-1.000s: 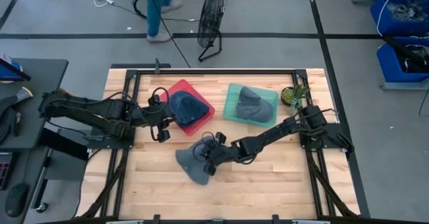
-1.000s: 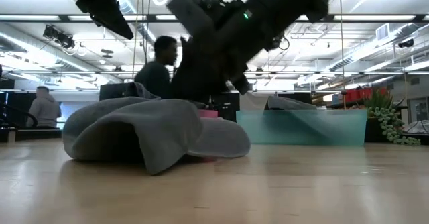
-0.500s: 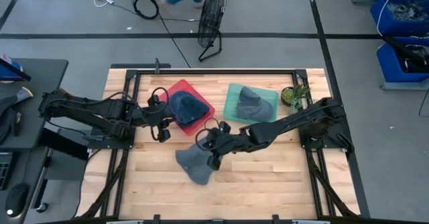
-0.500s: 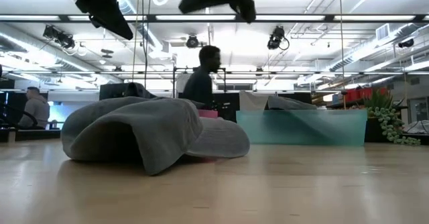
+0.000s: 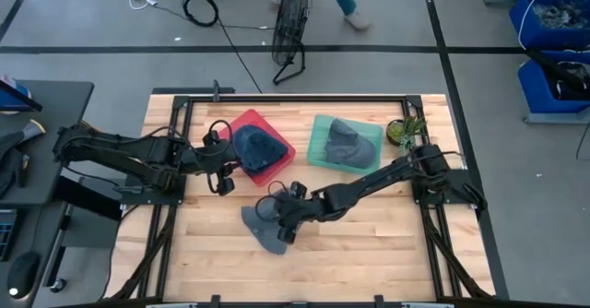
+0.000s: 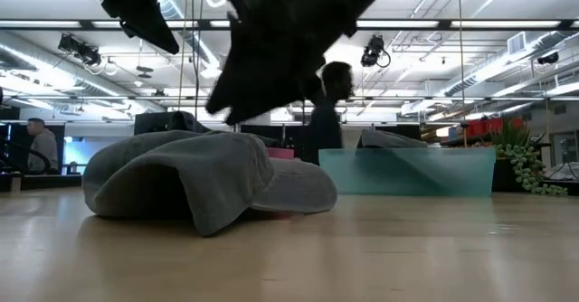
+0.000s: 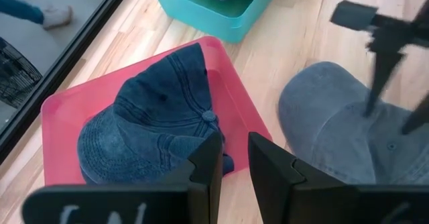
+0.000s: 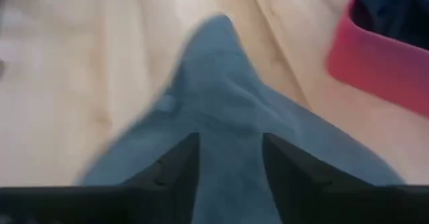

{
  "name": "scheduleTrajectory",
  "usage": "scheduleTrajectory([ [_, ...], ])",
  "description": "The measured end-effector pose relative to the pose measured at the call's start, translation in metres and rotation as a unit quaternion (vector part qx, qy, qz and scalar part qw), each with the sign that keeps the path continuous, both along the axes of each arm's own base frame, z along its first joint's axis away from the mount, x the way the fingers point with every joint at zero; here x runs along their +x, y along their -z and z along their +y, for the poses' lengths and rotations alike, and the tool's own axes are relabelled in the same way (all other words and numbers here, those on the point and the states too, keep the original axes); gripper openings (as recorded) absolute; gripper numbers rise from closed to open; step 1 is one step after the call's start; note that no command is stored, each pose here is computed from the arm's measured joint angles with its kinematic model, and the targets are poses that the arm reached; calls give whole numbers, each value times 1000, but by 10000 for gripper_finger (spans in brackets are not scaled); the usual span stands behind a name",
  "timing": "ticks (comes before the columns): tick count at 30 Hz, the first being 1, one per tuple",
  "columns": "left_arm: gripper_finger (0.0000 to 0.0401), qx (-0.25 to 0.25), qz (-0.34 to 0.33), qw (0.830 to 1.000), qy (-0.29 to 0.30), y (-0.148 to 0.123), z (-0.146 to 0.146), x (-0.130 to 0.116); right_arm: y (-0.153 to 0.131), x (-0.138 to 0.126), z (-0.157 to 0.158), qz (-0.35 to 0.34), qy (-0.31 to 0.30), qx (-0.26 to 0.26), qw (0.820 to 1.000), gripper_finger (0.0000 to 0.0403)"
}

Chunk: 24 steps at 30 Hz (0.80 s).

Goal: Pick & Place hat
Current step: Put the gray cap into the blue bin

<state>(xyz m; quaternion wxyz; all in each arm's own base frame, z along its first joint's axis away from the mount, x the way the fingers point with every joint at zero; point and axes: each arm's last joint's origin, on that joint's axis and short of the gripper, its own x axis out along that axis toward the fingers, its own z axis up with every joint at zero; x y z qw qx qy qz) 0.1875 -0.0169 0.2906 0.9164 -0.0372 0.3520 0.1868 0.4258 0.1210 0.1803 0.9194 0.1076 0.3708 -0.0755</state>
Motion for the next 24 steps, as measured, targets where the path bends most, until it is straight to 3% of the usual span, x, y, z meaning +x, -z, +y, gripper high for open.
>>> scheduleTrajectory([
  [5, 78, 0, 0, 1000, 0, 0, 0, 0, 13, 0, -6, 17, 36, -75, 996, 212],
  [11, 78, 0, 2, 1000, 0, 0, 0, 0, 26, 5, -11, 27, 45, -46, 998, 212],
  [15, 78, 0, 2, 1000, 0, 0, 0, 0, 29, 4, -17, 45, 57, -25, 997, 163],
  [21, 78, 1, 2, 1000, 0, 0, 0, 0, 18, 2, -23, 43, 61, -21, 997, 20],
  [24, 78, 1, 3, 1000, 0, 0, 0, 0, 2, -3, -25, 37, 82, -3, 996, 17],
])
